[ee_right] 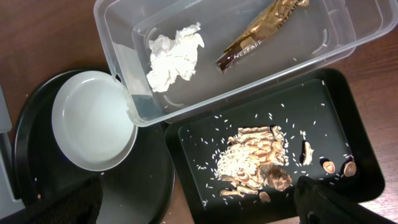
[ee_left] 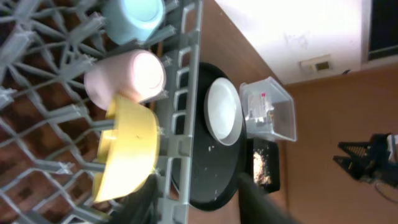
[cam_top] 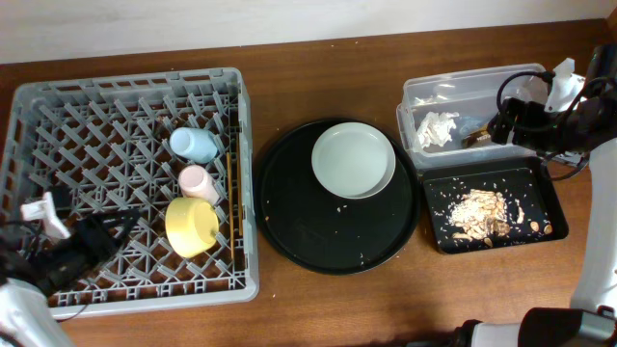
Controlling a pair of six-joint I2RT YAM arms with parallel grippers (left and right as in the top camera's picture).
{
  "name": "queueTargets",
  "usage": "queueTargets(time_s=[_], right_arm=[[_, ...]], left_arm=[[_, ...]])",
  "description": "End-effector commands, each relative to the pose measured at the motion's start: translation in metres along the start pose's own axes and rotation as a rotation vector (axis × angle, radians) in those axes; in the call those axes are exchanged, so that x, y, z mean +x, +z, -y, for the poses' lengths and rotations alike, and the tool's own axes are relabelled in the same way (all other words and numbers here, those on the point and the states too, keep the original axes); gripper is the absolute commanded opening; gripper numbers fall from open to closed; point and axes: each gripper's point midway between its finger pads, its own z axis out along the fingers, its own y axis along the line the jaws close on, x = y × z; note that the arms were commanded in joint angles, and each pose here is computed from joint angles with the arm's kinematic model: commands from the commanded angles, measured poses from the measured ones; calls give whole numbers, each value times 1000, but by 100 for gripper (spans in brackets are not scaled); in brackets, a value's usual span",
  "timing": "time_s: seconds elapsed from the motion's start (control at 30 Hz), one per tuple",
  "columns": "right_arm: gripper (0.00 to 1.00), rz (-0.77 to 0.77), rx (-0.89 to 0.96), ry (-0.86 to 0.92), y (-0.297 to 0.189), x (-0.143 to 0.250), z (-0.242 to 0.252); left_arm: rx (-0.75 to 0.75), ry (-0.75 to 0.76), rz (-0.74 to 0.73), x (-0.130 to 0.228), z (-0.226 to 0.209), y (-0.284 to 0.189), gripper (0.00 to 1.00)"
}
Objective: Sort waste into correct bins and load items into the dishwasher rack
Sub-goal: 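Reach the left gripper to the white plate and grasp its edge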
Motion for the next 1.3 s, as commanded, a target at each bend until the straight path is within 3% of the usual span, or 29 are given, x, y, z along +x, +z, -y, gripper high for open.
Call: queueTargets(time_s=[0.0,0.17,0.33,0.4,0.47,0.53,0.63,0.73,0.83,0.93,1.07,1.1,1.13,1.17,1.2,1.27], right_arm=[[99,1,7,7,-1,0,2],[99,1,7,7,-1,0,2],[99,1,7,7,-1,0,2],[99,1,7,7,-1,0,2],[99,1,7,7,-1,0,2],[99,1,7,7,-1,0,2],[99,1,7,7,-1,0,2],[99,1,7,7,-1,0,2],[98,1,7,7,-1,0,2],[99,1,7,7,-1,0,2],[99,1,7,7,-1,0,2],[99,1,7,7,-1,0,2],[99,1,7,7,-1,0,2],[99,1,7,7,-1,0,2],[99,1,7,7,-1,0,2],[99,1,7,7,-1,0,2]], left_arm=[[-168,93,-57,20,18,8,0],[-372,249,-167,43,34,49,0],[-293,402,-406,90,58,105,0],[-296,468,-513,107,52,123,0],[-426,457,-582,112,24,135,0],[-684,404,-583,102,-21,133,0],[-884,375,-525,84,-49,117,0],[-1031,283,-450,67,-69,94,0],[-1051,228,-418,59,-77,87,0],[-976,220,-405,55,-62,91,0],[-615,429,-249,37,57,109,13],[-454,509,-197,40,106,118,18],[-323,581,-170,49,143,129,43],[-267,622,-154,55,161,136,52],[-203,668,-145,65,181,148,59],[-104,739,-156,89,211,178,64]])
